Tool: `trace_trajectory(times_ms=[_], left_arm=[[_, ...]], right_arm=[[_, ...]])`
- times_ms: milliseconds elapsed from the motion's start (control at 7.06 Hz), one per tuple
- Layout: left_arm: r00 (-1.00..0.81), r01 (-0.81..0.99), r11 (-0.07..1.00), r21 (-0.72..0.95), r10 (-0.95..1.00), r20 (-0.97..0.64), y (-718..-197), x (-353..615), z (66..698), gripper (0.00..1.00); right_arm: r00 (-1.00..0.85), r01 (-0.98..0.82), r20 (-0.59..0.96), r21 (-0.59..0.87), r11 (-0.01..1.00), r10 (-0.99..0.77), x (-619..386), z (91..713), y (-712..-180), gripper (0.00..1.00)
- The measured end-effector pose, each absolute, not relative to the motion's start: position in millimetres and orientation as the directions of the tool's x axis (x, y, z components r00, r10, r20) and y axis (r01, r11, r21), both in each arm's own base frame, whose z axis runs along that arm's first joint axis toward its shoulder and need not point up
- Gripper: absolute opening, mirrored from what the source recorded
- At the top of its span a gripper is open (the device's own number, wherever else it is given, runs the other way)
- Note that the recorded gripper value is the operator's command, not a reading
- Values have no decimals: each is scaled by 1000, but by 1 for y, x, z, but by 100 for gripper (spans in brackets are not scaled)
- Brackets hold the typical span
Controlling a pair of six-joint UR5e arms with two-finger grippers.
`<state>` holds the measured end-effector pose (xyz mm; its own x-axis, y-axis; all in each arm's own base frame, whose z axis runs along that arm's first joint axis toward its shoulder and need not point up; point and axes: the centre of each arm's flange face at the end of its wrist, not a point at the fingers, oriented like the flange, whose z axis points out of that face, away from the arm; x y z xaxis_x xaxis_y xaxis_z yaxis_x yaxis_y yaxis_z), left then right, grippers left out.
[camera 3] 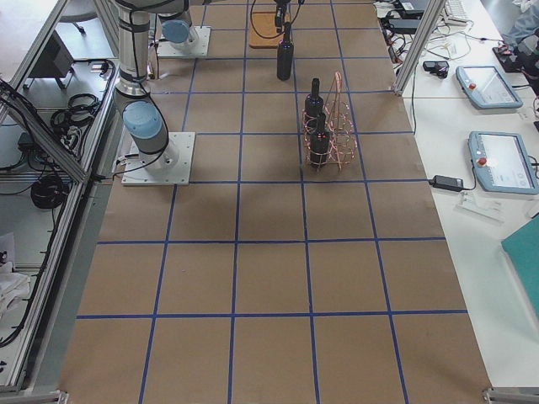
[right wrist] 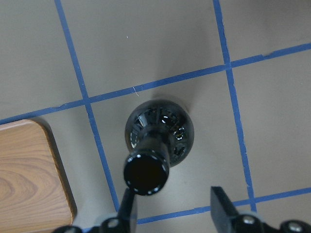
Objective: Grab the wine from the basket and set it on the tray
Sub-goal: 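Stand the bottle upright on the table and open the right gripper, then move the left gripper to the bottle neck while the right gripper withdraws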
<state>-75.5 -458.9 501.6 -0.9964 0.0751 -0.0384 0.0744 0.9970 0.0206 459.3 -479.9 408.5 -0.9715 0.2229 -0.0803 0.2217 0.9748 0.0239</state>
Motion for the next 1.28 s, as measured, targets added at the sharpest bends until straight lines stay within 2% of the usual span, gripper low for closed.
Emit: trace_trajectory(times_ms=[142,425,850,1276], left_arm=[[-996,74,997,23,75,-38,-459,-76,502,100],[-997,72,997,42,73,-33,-456,-75,507,100],[-998,49,997,52,50,-22,-464,-76,502,100],[-1000,11,999,36,12,-19,-468,-102,495,100]], right_arm=[[-972,220,-81,16,975,220,459,410,-480,89],[-976,202,-87,-4,979,201,443,423,-487,99],[-984,158,-87,-2,987,158,334,482,-513,100],[-995,84,-42,57,995,87,195,525,-517,100]])
